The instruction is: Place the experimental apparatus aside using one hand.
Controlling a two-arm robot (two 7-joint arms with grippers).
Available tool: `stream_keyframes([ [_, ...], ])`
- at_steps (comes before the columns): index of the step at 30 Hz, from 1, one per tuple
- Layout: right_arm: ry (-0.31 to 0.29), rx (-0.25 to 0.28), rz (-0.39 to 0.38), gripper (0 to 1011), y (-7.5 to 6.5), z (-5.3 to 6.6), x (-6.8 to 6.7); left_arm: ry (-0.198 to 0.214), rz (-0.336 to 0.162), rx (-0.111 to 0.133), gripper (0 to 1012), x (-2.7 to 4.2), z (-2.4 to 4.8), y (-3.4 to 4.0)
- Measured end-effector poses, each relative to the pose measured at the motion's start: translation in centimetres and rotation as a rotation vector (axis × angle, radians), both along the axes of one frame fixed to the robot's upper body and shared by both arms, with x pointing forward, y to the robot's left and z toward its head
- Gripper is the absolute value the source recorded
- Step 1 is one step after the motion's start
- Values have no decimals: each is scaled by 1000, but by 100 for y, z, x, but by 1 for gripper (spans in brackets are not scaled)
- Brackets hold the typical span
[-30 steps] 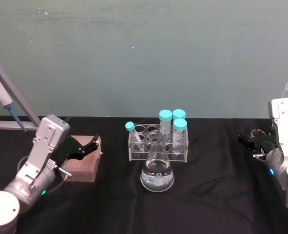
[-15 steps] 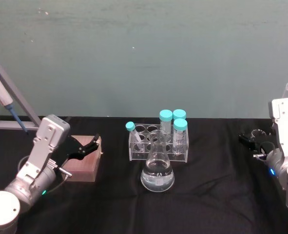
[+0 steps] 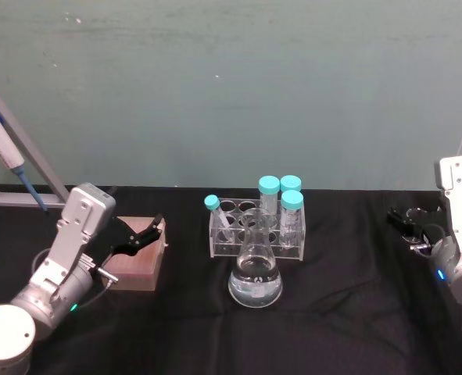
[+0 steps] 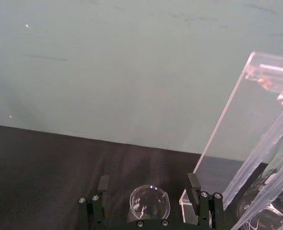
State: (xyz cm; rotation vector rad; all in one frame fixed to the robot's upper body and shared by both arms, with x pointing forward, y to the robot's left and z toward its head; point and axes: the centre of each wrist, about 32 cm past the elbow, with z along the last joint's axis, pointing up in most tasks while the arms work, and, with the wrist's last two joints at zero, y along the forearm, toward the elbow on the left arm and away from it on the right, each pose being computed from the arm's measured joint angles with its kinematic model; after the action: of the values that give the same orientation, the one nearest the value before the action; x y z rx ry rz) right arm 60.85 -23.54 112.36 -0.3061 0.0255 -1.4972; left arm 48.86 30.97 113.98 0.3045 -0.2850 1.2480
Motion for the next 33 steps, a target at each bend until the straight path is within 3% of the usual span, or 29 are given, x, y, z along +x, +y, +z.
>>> stream_keyframes([
  [8,-36,-12,18,1000,1,67,-61,0,0,0,1000,0,0,0],
  [19,-109,-30,106,1000,-19,190,-202,0,0,0,1000,0,0,0],
  [33,-122,-15,296,1000,-97,300,-386,0,0,0,1000,0,0,0],
])
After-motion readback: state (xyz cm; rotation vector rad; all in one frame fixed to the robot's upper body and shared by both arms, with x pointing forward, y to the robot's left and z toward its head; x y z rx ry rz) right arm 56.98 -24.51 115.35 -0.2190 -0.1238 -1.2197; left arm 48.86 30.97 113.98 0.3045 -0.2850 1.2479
